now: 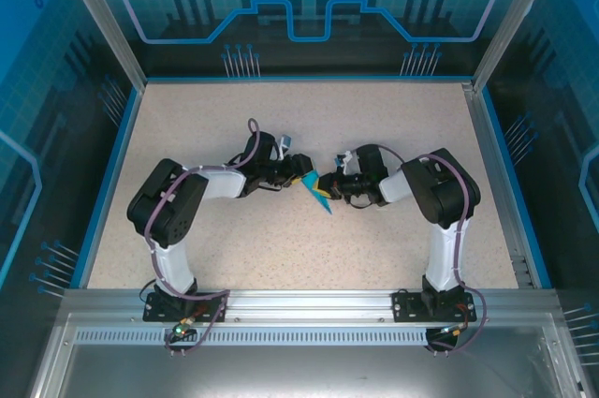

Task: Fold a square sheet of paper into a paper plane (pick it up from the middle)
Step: Fold the wing for the fifth time at the center of the table.

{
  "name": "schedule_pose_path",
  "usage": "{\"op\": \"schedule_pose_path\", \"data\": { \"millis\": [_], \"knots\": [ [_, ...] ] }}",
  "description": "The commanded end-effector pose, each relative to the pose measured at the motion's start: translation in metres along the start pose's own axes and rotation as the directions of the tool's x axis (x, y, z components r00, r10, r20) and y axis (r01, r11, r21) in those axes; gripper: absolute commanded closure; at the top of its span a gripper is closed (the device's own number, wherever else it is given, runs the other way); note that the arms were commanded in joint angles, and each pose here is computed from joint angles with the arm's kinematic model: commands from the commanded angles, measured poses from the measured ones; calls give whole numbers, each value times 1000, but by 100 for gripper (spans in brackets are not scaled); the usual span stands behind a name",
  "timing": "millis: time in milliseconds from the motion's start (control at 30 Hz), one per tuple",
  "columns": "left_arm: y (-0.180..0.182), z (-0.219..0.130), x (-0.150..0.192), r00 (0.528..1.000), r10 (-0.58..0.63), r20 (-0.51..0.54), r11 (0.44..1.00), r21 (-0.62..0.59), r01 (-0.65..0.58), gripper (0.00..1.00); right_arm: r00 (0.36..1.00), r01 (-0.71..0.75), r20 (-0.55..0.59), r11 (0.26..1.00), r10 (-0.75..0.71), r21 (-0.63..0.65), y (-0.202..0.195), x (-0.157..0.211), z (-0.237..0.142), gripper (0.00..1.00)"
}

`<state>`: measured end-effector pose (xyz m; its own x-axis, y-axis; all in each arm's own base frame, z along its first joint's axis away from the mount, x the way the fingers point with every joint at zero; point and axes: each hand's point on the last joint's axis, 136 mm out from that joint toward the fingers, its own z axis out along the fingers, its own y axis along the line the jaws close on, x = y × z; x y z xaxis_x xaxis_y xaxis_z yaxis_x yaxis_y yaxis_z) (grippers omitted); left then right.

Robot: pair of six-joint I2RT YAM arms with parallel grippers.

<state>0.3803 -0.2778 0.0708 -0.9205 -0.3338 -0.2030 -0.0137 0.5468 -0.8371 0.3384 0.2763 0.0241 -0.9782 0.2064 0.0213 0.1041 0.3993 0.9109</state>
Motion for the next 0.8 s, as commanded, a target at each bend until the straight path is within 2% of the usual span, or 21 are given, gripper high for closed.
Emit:
{"op": "schedule_pose_path", "data": {
  "millis": [0, 767],
  "knots": [
    [-6, 7, 1, 999, 25, -25, 999, 21, -24, 49, 999, -50, 13, 999, 49, 21, -16, -1, -1, 95],
    [16, 23, -2, 999, -29, -35, 997, -68, 27, 56, 995, -97, -10, 995, 97, 35, -28, 0, -1, 92]
  ]
}}
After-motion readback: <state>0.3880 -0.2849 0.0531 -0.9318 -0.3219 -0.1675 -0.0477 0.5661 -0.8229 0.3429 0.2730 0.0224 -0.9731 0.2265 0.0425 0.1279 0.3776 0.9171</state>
